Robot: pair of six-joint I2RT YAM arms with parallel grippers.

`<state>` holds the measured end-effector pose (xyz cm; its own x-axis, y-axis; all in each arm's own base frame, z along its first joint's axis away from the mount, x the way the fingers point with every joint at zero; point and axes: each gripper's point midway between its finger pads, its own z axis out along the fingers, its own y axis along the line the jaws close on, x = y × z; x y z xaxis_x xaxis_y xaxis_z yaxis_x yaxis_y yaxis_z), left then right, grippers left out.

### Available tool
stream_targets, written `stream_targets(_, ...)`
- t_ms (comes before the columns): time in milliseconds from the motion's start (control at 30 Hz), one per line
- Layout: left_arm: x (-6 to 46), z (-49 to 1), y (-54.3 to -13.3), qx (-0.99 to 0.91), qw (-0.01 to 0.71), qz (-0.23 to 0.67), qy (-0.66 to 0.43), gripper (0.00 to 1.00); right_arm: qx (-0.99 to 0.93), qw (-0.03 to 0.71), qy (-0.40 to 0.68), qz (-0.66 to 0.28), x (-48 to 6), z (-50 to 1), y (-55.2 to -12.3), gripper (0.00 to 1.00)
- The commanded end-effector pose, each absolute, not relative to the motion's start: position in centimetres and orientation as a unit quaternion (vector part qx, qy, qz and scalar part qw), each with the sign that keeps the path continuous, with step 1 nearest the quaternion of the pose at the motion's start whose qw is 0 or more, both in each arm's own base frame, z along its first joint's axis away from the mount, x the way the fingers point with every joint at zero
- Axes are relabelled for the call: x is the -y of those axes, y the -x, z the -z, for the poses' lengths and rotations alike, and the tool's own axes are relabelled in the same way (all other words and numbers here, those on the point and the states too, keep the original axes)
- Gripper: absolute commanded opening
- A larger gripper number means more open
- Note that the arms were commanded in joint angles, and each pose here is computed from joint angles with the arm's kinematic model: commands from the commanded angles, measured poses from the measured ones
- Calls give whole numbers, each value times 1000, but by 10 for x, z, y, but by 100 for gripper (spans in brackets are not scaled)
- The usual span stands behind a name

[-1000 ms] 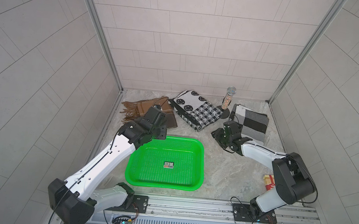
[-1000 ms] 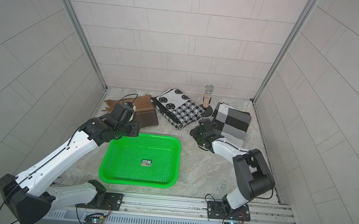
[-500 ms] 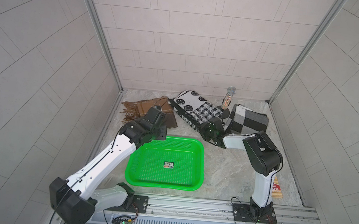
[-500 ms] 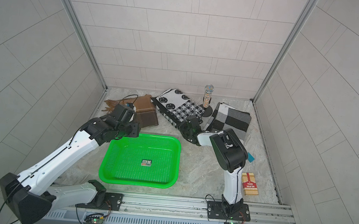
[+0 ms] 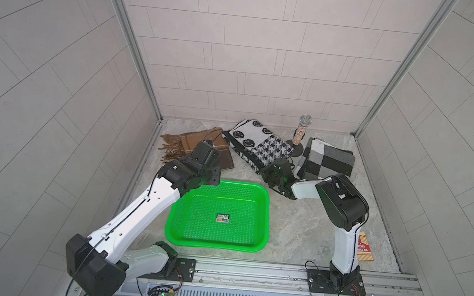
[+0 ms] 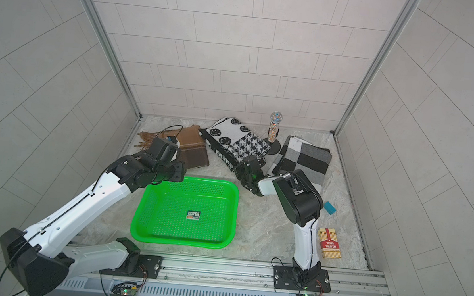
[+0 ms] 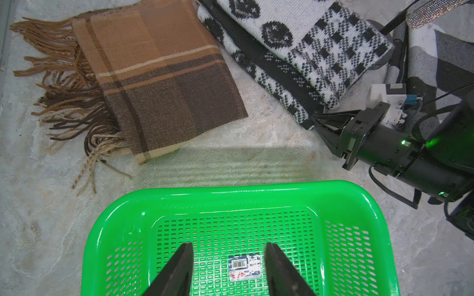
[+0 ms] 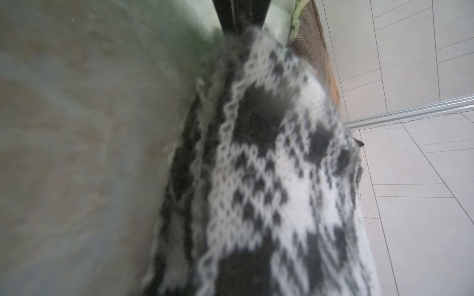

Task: Put the folded scarf in the basket
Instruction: Pick up the scarf at the center of the board.

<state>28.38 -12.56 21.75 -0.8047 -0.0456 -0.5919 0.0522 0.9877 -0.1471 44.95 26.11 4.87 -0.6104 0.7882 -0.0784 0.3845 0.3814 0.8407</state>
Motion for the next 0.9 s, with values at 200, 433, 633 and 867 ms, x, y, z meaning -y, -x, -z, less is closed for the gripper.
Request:
stream_targets(200,130,-215,-285,-946,310,95,7,51,-790,282,-361,-408,-249,-117,-431,0)
stream_targets(433,136,-212,-285,-946,305,109,7,52,-802,284,-364,-379,-232,-135,-400,0)
stream_targets(633,139,-211,-288,-946,303,115,4,51,-817,281,-366,-346,-219,-139,-369,0)
stream_targets(867,148,-209,-296,-945,303,122,-4,52,-828,269,-364,-331,-221,-132,-341,0)
